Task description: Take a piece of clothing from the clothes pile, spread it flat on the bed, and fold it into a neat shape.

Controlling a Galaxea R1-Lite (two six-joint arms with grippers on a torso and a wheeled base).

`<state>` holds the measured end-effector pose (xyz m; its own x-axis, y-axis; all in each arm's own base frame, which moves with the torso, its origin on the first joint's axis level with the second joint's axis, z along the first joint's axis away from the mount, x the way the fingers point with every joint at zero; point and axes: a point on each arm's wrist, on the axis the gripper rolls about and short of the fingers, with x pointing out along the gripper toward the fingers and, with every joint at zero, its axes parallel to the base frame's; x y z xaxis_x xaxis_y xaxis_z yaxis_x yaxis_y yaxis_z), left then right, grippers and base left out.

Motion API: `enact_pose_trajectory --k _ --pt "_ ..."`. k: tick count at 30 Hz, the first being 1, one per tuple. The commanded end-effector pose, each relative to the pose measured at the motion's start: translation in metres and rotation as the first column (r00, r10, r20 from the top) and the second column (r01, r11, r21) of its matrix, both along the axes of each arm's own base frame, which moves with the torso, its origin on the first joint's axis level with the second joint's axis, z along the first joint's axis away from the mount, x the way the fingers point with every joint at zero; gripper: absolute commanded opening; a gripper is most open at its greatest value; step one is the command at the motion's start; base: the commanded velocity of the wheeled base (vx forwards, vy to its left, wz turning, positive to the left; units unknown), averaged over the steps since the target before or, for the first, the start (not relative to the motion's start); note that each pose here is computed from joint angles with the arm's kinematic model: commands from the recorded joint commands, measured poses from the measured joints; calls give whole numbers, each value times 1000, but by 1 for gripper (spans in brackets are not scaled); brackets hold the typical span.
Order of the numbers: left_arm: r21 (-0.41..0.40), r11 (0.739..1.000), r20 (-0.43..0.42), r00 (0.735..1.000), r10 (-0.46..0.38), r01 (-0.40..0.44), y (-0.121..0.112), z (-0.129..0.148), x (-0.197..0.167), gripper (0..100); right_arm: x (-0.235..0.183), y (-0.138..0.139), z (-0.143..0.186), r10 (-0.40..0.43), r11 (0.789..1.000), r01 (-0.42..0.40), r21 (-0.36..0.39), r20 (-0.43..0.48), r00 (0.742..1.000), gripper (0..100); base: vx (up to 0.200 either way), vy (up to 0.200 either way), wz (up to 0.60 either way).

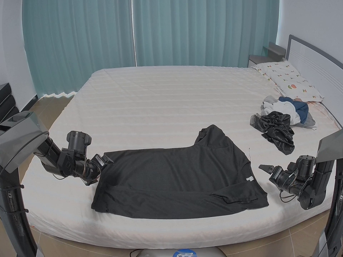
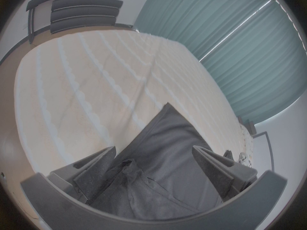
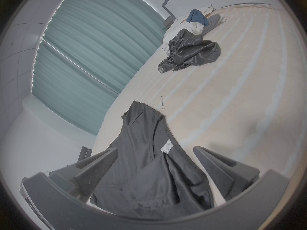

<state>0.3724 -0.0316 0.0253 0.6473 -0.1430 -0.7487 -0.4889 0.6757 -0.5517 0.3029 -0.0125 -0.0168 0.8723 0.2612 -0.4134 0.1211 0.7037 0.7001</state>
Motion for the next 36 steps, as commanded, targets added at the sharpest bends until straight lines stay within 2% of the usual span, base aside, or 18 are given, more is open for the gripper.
enact_pose_trajectory --k 1,9,14,24,25,29,36 --pt "-9 998 -34 997 -68 67 -1 -3 -5 100 -1 3 -6 10 1000 -10 2 -12 1000 100 0 0 0" --pt "63 986 -38 987 -155 157 -1 -10 -5 100 -4 10 -11 32 999 -32 -3 -12 999 100 0 0 0" --pt "111 968 -62 974 -218 223 -1 -20 -6 100 -4 11 -12 34 999 -34 -4 -13 999 100 0 0 0" --pt "114 964 -86 969 -231 240 -2 -25 -11 100 -4 11 -12 37 999 -37 -11 -12 999 100 0 0 0" --pt "114 963 -92 968 -235 245 -3 -27 -11 0 -4 11 -12 37 999 -37 -11 -12 999 100 0 0 0" --pt "135 955 -106 962 -251 264 -6 -31 -11 0 -4 10 -12 37 999 -38 -18 -10 999 100 0 0 0" --pt "180 957 -127 970 -208 229 -4 -32 -16 0 -4 11 -15 51 998 -52 -42 -12 999 100 0 0 0"
